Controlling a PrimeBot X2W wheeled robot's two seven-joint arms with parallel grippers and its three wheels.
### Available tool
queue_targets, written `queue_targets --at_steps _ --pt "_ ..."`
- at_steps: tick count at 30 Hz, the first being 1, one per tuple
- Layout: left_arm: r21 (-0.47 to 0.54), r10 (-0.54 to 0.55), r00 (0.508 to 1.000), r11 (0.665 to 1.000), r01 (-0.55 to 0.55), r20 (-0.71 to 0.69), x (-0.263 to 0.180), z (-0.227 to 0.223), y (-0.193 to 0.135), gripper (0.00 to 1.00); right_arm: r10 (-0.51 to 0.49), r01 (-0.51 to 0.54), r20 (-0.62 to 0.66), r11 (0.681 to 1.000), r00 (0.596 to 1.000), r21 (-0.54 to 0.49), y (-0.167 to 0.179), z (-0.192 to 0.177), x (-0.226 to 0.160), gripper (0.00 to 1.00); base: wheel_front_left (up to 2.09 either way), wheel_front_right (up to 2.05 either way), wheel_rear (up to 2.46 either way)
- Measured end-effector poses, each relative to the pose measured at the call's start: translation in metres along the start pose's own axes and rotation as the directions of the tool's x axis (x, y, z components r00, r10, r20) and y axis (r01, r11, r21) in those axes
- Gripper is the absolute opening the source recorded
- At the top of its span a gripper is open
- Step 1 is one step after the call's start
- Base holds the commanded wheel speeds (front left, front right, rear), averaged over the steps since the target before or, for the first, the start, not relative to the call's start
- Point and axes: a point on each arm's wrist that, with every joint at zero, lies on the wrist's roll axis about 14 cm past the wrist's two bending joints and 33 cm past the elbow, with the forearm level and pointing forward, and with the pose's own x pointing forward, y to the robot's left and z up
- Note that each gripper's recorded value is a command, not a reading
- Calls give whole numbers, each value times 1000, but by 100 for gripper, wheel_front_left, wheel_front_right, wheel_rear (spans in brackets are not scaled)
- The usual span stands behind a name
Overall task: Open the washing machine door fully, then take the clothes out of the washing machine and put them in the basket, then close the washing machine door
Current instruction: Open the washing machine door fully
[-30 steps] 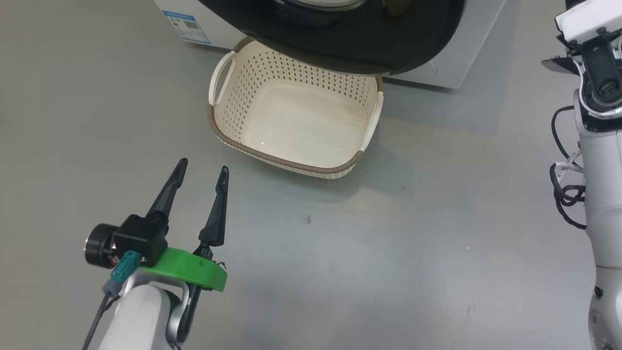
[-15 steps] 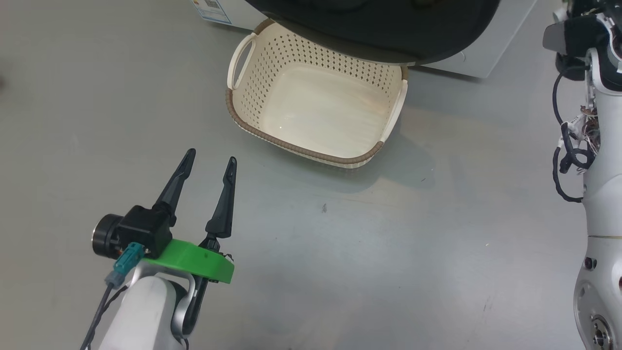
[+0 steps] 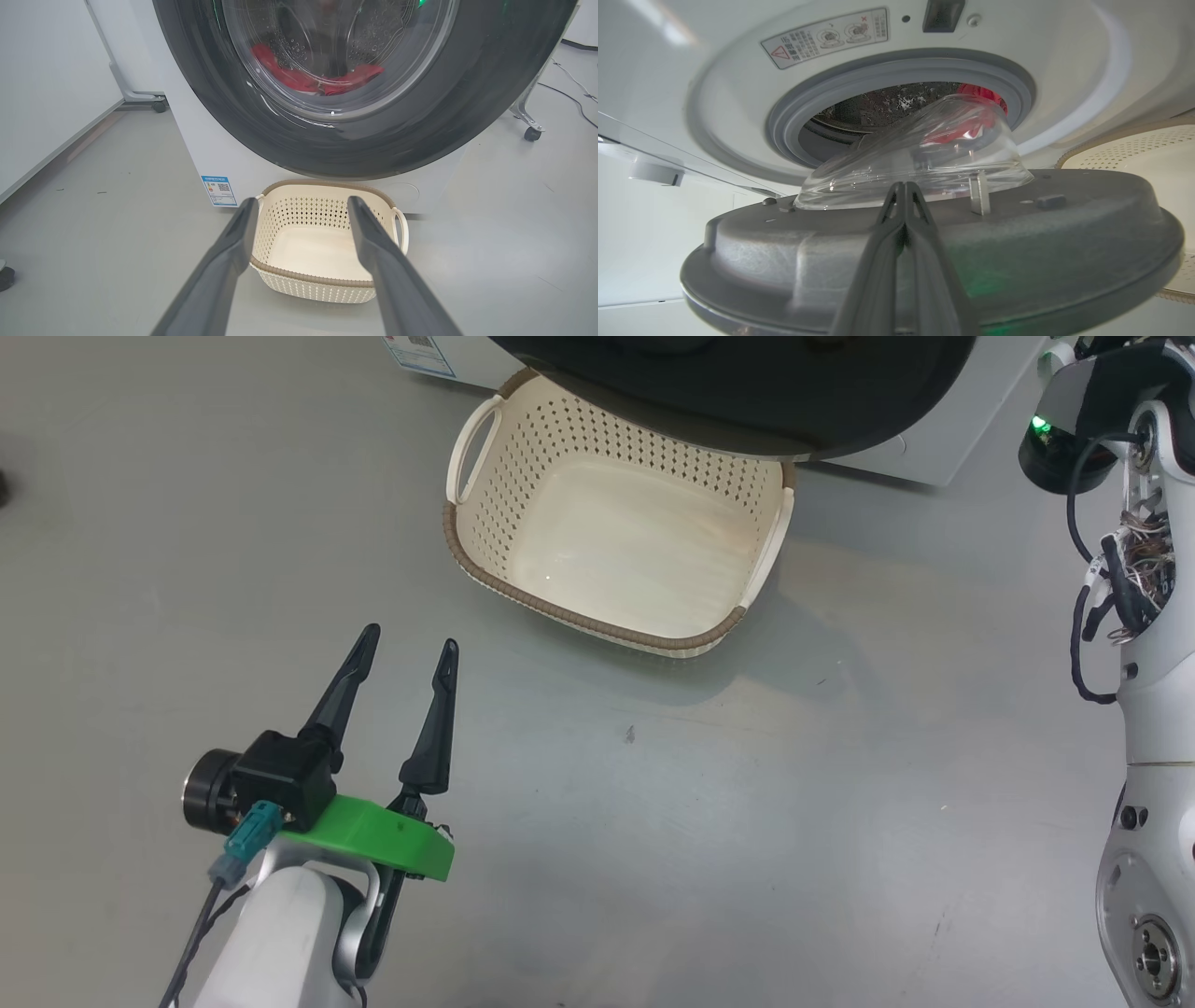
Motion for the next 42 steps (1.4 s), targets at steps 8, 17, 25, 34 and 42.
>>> queue_targets --at_steps 8,17,25,34,42 --pt "1 3 1000 1000 -3 0 -1 0 1 100 -11 15 -74 999 997 52 -6 -11 1 0 0 0 0" --pt "4 2 1000 1000 -2 13 1 5 -1 100 -36 45 -146 997 989 56 -11 -24 0 0 0 0 0" --pt "3 -4 999 1000 4 32 -2 12 -3 100 -60 77 -189 993 980 85 -16 -38 -7 0 0 0 0" --pt "1 -16 998 1000 16 61 -6 23 -8 100 -74 107 -253 987 965 119 -17 -62 -19 0 0 0 0" --pt "-2 -23 997 1000 23 72 -9 27 -12 100 -85 127 -294 984 952 126 -17 -75 -28 0 0 0 0"
